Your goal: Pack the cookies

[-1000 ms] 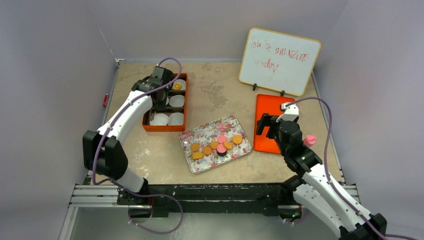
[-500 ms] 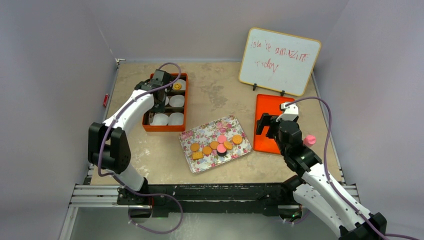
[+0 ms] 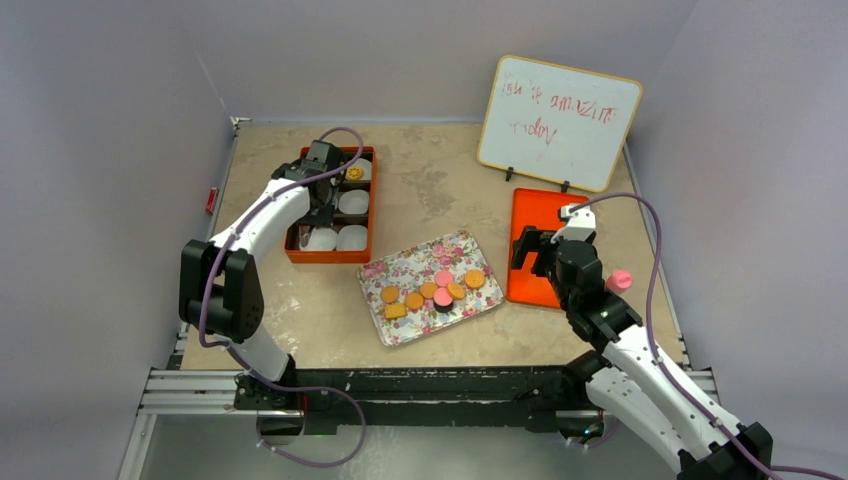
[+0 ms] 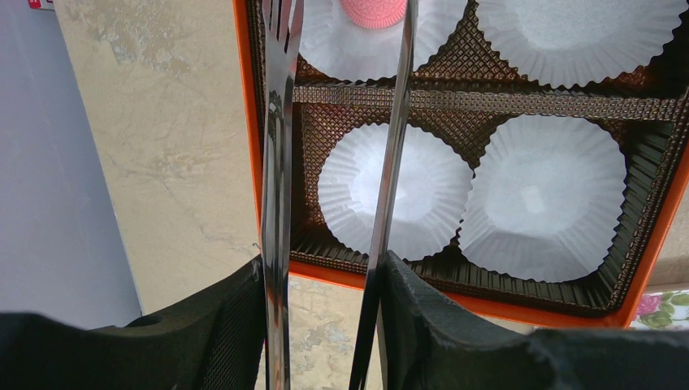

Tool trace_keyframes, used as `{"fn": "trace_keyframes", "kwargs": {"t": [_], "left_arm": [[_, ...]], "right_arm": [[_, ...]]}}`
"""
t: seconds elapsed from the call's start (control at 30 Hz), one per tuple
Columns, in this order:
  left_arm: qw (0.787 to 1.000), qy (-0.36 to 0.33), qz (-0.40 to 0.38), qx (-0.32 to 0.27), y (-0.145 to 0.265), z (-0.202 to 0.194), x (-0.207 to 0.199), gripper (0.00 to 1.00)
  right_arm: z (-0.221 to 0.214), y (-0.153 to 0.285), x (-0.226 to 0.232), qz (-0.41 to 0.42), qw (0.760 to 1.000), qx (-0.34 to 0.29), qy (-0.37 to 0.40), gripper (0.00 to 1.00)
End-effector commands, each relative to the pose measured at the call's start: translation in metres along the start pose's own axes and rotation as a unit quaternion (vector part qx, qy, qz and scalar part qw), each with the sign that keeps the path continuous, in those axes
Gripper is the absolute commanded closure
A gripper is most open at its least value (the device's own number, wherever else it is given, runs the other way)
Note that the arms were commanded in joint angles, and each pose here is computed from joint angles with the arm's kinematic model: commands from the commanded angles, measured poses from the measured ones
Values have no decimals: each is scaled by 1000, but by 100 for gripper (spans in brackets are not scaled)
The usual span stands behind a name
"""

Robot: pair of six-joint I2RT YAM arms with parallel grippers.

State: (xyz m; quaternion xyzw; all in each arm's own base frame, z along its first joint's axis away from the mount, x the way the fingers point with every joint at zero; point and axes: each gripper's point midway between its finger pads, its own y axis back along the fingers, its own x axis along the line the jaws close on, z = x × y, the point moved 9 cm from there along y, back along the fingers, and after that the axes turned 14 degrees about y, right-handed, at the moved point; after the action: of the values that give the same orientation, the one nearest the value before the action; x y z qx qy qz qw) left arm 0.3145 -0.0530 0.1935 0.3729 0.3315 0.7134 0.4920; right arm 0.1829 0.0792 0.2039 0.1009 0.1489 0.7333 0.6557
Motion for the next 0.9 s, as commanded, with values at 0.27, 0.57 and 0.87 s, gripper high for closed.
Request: {"fn": "trace_keyframes", "kwargs": {"t": [0.27,0.57,0.87], "left_arm": [[999,16,-23,-37,16,10,6,55],[995,17,-71,-74,39,10,6,59],[985,-47,-125,-108,69,-7,-18,59]], "right_arm": [[9,3,0,4,1000,-25,-10,1],[12,4,1,6,1000,-25,-13,1],[17,6,1,7,1000,-27,-14,1]]}}
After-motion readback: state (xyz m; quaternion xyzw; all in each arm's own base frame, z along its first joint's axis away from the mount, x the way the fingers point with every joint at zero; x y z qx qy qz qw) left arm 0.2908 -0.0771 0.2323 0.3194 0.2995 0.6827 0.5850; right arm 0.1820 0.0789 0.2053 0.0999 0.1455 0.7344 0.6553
